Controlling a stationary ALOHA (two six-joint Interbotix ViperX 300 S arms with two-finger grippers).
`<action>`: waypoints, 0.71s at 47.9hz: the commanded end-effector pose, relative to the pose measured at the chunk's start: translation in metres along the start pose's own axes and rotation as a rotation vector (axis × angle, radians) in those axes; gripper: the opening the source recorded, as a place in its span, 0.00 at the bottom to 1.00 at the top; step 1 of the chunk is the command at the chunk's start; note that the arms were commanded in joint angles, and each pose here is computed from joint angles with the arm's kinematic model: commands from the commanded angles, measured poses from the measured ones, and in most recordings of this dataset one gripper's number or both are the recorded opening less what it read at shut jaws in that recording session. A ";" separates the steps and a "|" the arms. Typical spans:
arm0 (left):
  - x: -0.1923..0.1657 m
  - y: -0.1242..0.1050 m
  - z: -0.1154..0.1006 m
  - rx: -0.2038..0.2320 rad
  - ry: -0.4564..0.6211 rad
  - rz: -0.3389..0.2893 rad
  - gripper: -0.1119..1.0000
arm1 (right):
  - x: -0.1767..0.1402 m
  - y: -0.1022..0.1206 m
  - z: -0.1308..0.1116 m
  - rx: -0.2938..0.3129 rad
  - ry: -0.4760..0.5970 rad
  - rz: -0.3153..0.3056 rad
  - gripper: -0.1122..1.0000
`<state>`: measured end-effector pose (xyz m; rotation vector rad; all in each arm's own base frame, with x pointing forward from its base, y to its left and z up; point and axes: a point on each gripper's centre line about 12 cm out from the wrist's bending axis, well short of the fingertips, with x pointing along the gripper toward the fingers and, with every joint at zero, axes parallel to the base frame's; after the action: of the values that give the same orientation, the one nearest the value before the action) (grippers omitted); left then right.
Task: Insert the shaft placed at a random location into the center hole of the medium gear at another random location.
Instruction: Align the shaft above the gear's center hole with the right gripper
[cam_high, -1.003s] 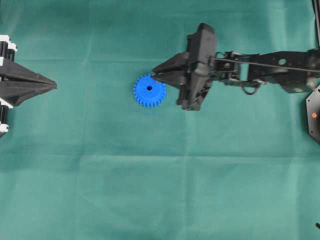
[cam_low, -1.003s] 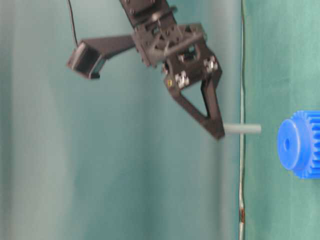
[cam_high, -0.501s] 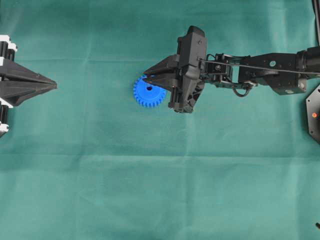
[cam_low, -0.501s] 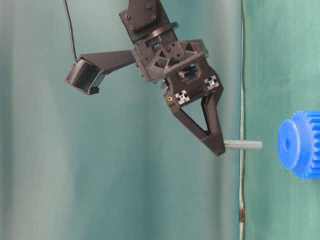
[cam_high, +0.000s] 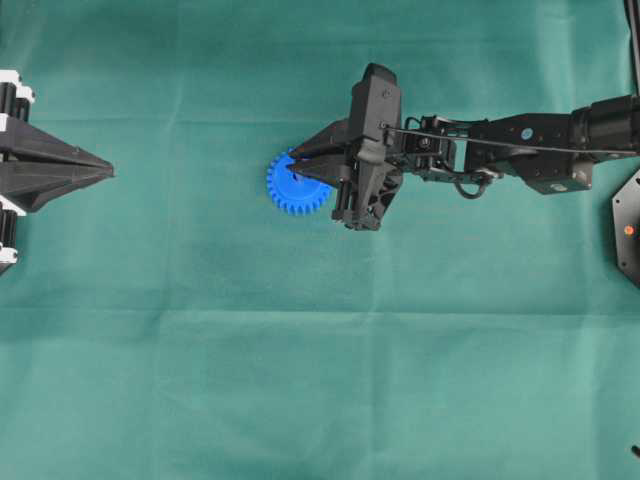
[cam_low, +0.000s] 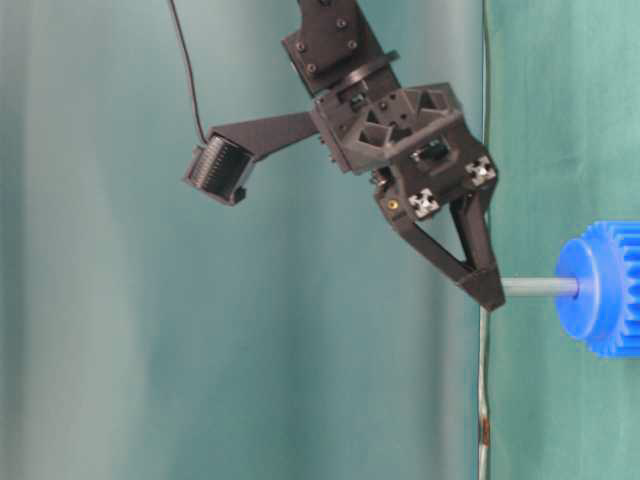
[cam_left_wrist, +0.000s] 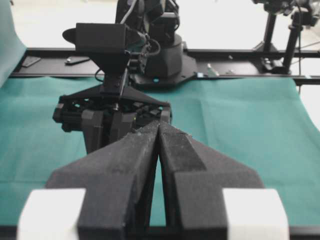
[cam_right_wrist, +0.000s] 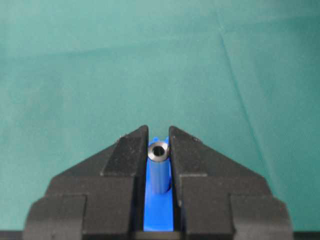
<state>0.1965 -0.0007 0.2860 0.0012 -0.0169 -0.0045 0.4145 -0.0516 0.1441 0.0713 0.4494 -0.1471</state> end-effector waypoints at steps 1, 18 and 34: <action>0.002 0.001 0.010 0.003 -0.026 0.002 0.10 | 0.001 0.002 0.015 0.002 -0.052 0.002 0.21; 0.002 0.001 0.011 0.002 -0.028 0.003 0.10 | 0.006 0.001 0.008 0.004 -0.044 0.000 0.21; 0.002 0.001 0.010 0.002 -0.023 0.002 0.10 | 0.000 0.000 0.015 0.007 -0.061 -0.003 0.21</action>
<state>0.1967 -0.0003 0.2853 0.0012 -0.0123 -0.0029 0.4191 -0.0527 0.1409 0.0772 0.4322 -0.1536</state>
